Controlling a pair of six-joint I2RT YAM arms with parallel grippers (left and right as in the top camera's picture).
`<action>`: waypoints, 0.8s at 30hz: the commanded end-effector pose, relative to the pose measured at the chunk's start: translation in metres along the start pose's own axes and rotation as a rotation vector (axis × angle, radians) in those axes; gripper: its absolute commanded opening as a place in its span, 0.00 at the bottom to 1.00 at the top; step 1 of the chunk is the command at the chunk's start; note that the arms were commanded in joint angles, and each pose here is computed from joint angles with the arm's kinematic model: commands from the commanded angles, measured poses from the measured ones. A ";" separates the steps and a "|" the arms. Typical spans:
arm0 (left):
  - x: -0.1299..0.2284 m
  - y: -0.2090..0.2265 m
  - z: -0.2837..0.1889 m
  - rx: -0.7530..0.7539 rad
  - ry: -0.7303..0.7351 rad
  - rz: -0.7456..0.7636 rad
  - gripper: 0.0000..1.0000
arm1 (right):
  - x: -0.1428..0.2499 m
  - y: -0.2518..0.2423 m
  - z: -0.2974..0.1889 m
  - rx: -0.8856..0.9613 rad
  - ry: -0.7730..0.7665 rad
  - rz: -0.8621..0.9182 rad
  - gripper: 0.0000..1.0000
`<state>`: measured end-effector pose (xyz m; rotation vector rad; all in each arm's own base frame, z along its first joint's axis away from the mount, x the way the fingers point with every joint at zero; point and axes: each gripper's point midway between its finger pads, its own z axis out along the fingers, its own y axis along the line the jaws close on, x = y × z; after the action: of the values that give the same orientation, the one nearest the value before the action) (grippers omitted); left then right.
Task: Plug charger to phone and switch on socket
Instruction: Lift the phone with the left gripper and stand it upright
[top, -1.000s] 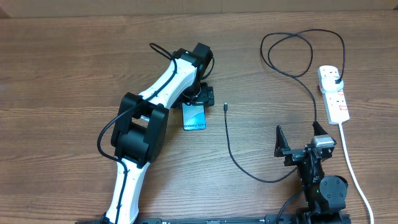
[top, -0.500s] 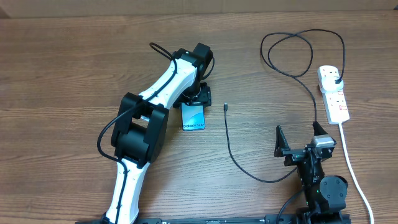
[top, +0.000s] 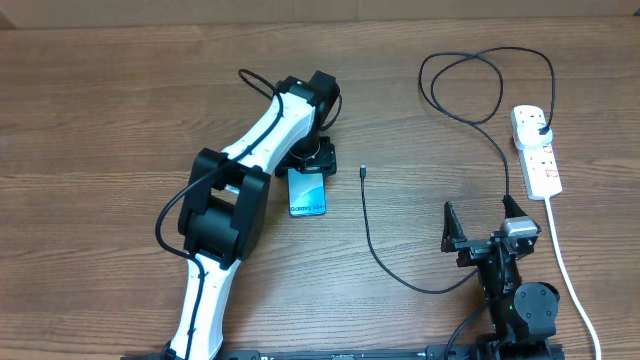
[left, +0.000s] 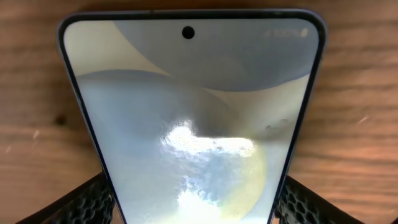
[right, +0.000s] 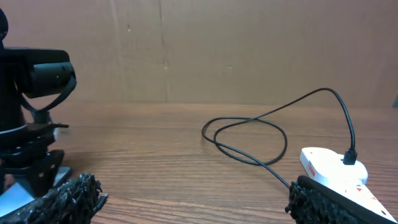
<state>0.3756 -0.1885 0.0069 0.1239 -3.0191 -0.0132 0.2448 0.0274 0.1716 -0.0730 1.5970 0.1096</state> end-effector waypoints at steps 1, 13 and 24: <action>-0.003 -0.007 -0.013 0.051 0.013 -0.012 0.76 | 0.002 0.000 0.000 0.002 -0.002 -0.005 1.00; 0.061 -0.039 -0.050 0.495 0.391 0.094 0.69 | 0.002 0.000 0.000 0.002 -0.002 -0.005 1.00; 0.060 -0.038 -0.120 0.972 0.561 -0.048 0.66 | 0.002 0.000 0.000 0.002 -0.002 -0.005 1.00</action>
<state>0.3139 -0.2180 0.1032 0.2009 -2.3080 0.9381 0.2448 0.0273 0.1716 -0.0727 1.5970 0.1093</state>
